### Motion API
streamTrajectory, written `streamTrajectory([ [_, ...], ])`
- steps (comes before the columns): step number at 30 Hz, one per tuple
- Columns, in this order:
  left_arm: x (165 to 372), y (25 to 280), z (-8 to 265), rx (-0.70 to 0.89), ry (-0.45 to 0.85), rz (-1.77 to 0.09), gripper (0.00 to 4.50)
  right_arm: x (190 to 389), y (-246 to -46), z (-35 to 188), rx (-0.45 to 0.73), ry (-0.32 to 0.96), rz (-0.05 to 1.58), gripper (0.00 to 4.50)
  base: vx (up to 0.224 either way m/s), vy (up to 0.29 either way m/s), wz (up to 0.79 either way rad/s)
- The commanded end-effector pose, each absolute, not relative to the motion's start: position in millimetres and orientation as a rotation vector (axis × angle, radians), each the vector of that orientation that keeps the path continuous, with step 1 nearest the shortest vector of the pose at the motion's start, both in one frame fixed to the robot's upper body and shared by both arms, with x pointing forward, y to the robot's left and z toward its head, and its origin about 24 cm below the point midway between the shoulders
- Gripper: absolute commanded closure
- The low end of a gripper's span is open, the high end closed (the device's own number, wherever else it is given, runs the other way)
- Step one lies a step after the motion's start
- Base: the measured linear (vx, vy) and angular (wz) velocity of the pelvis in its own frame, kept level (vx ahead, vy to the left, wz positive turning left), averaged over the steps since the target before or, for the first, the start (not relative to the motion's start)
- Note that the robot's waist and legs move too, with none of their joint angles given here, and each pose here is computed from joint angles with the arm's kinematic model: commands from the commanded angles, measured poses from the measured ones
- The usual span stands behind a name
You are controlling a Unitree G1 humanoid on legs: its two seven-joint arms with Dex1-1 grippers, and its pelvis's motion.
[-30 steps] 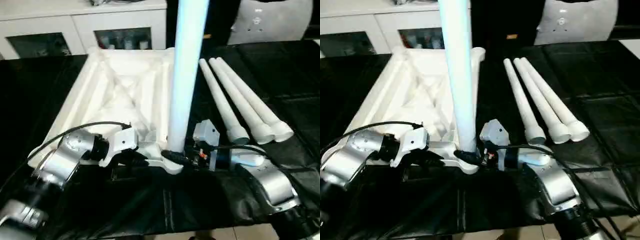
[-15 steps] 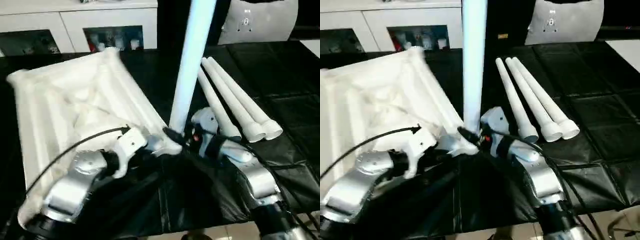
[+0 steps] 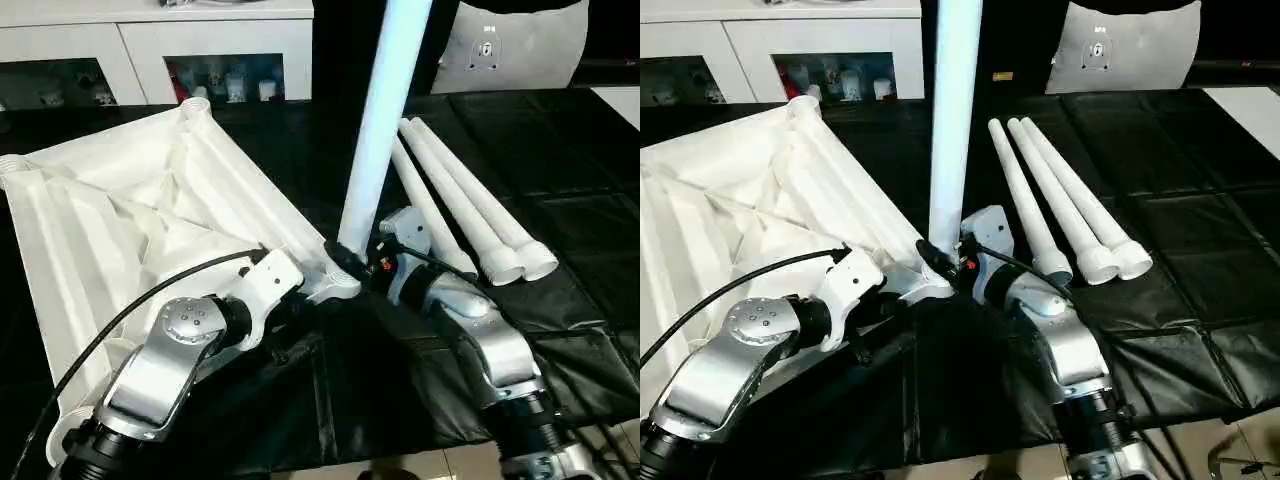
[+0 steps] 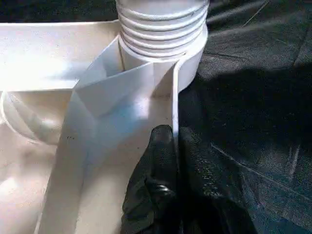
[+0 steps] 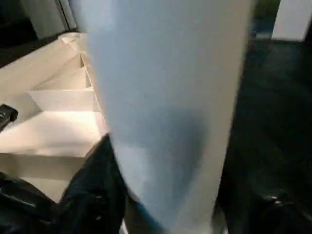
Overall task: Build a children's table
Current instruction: Insert table leg to table base, then rotate leg to tighten
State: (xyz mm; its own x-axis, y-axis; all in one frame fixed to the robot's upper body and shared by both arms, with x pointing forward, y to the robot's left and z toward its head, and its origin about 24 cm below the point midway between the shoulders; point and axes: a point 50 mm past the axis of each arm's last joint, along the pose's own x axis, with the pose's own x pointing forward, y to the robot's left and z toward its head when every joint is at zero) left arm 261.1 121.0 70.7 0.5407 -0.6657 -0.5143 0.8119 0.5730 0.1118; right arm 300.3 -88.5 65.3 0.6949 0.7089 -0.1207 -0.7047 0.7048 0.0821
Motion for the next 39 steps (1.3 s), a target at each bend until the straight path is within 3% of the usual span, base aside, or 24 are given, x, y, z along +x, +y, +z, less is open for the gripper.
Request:
streamTrajectory([
  [1, 262.6, 117.4, 77.6, 0.365, 0.414, -0.945, 4.50, 287.0, -93.0, 19.4, 0.041, 0.393, 0.770, 1.55, 0.000, 0.000, 0.00],
  [11, 263.8, 129.2, 76.1, 0.431, 0.431, -1.032, 4.50, 281.0, -113.5, 24.6, -0.001, 0.342, 0.816, 0.65, 0.000, 0.000, 0.00],
  [14, 265.6, 133.7, 76.7, 0.437, 0.433, -1.055, 4.50, 277.8, -126.0, 29.3, -0.026, 0.315, 0.855, 0.58, 0.000, 0.000, 0.00],
  [16, 266.6, 135.9, 76.8, 0.459, 0.430, -1.085, 4.50, 276.3, -134.7, 32.6, -0.042, 0.306, 0.875, 0.23, 0.000, 0.000, 0.00],
  [18, 268.1, 139.7, 76.1, 0.498, 0.434, -1.146, 4.50, 272.7, -149.8, 41.8, -0.072, 0.286, 0.943, 0.12, 0.000, 0.000, 0.00],
  [23, 269.1, 141.2, 76.6, 0.563, 0.419, -1.270, 4.50, 268.3, -160.8, 59.3, -0.103, 0.244, 1.075, 0.05, 0.000, 0.000, 0.00],
  [32, 267.9, 140.6, 76.4, 0.661, 0.421, -1.479, 4.50, 278.1, -154.0, 80.2, -0.212, 0.189, 1.241, 0.05, 0.000, 0.000, 0.00],
  [39, 272.1, 140.8, 74.6, 0.688, 0.419, -1.509, 4.50, 277.4, -146.2, 78.1, -0.235, 0.232, 1.375, 0.05, 0.000, 0.000, 0.00],
])
